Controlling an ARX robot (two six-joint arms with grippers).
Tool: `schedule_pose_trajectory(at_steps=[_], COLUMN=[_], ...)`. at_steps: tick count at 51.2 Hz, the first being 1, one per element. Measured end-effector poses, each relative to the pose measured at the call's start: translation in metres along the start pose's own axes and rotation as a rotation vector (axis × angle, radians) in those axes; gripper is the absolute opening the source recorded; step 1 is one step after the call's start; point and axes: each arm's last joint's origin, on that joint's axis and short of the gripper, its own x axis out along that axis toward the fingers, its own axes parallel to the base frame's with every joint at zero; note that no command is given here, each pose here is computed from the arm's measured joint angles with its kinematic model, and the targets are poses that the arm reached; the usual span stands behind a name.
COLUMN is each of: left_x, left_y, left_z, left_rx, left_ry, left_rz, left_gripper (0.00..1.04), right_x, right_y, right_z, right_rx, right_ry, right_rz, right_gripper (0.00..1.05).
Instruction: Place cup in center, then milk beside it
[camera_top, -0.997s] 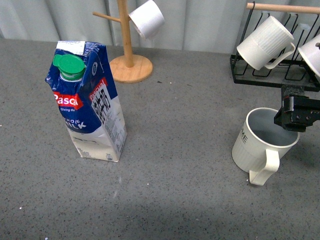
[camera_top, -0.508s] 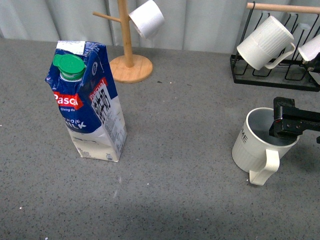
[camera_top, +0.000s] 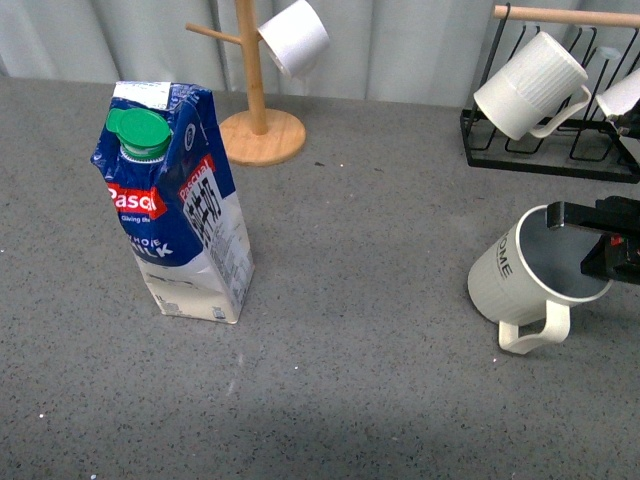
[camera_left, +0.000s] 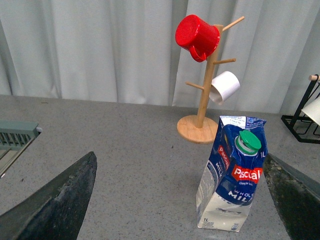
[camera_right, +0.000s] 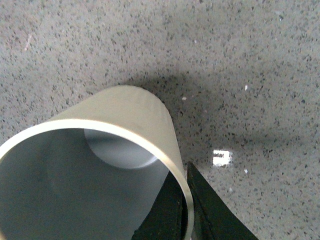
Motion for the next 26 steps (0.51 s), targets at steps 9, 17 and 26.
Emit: schedule_pose_trajectory(at_steps=[9, 17, 26], left_x=[0.000, 0.000, 0.000], left_y=[0.000, 0.000, 0.000], left_z=[0.000, 0.000, 0.000], left_rx=[0.000, 0.000, 0.000], left_ry=[0.000, 0.000, 0.000], left_rz=[0.000, 0.000, 0.000], left_gripper=[0.98, 0.98, 0.98], right_x=[-0.002, -0.009, -0.014], right_y=[0.001, 0.010, 0.033], right_z=[0.003, 0.008, 0.017], right_rx=[0.002, -0.013, -0.058], right_ry=[0.010, 0.016, 0.014], right_rz=[-0.005, 0.026, 0.060], right_gripper=[0.01, 0.01, 0.01])
